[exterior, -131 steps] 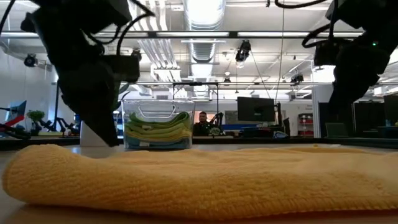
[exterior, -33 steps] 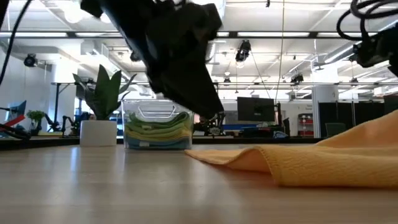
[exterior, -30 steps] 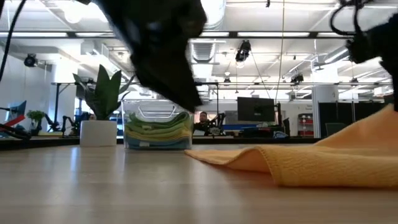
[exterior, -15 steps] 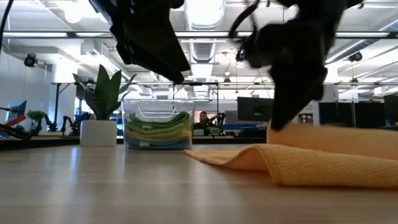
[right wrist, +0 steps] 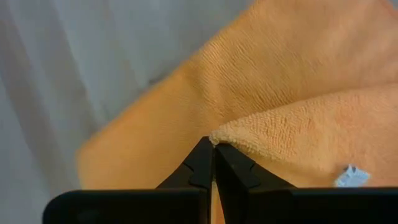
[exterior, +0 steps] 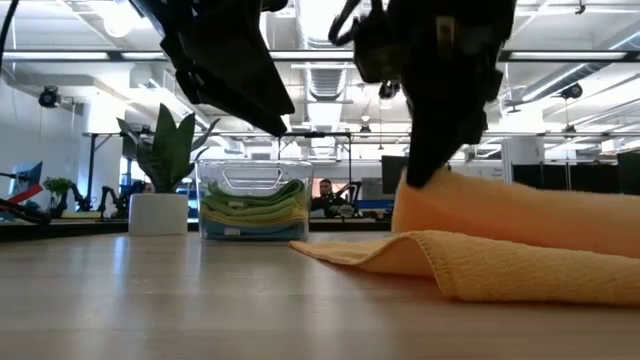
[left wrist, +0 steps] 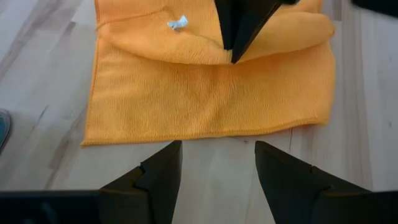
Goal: Fold microfiber towels
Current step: Fold the orange microfiber cloth
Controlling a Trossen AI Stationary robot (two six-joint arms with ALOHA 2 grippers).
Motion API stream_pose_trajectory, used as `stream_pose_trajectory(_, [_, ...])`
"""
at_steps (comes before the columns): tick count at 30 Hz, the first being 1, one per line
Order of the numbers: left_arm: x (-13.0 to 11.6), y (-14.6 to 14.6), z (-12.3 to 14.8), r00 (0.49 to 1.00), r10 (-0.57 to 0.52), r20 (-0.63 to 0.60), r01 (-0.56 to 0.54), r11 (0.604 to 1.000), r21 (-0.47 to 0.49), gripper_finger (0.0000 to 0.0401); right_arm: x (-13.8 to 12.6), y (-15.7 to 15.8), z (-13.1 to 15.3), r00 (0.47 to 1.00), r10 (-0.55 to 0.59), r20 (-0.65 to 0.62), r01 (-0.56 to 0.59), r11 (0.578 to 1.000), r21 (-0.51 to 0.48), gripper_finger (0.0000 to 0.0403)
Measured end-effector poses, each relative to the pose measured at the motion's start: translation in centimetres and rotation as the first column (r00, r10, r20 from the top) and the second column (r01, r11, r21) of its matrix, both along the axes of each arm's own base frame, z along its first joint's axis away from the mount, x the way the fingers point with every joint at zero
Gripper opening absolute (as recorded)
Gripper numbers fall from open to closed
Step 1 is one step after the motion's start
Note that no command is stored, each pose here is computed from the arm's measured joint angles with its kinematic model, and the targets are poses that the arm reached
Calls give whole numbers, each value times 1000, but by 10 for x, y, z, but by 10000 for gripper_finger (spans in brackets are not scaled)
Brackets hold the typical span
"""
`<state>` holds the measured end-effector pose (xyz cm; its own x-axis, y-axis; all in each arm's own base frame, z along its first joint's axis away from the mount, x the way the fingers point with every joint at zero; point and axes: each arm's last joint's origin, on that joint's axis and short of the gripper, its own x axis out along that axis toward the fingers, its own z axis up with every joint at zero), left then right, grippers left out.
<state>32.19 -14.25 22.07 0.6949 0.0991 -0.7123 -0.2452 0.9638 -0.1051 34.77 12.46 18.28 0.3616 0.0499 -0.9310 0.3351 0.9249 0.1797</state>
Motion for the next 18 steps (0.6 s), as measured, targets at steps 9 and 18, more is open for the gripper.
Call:
stream_pose_trajectory(9, [0,0,0,1000,-1,-1,1,1000,1,187,17,-2,-16,998,29,58,-33,998,62,9])
stream_pose_trajectory(18, [0,-1,0,1000,-2,2,2,1000,-1,187,24,-2,-34,998,7,55,-9,999,31,27])
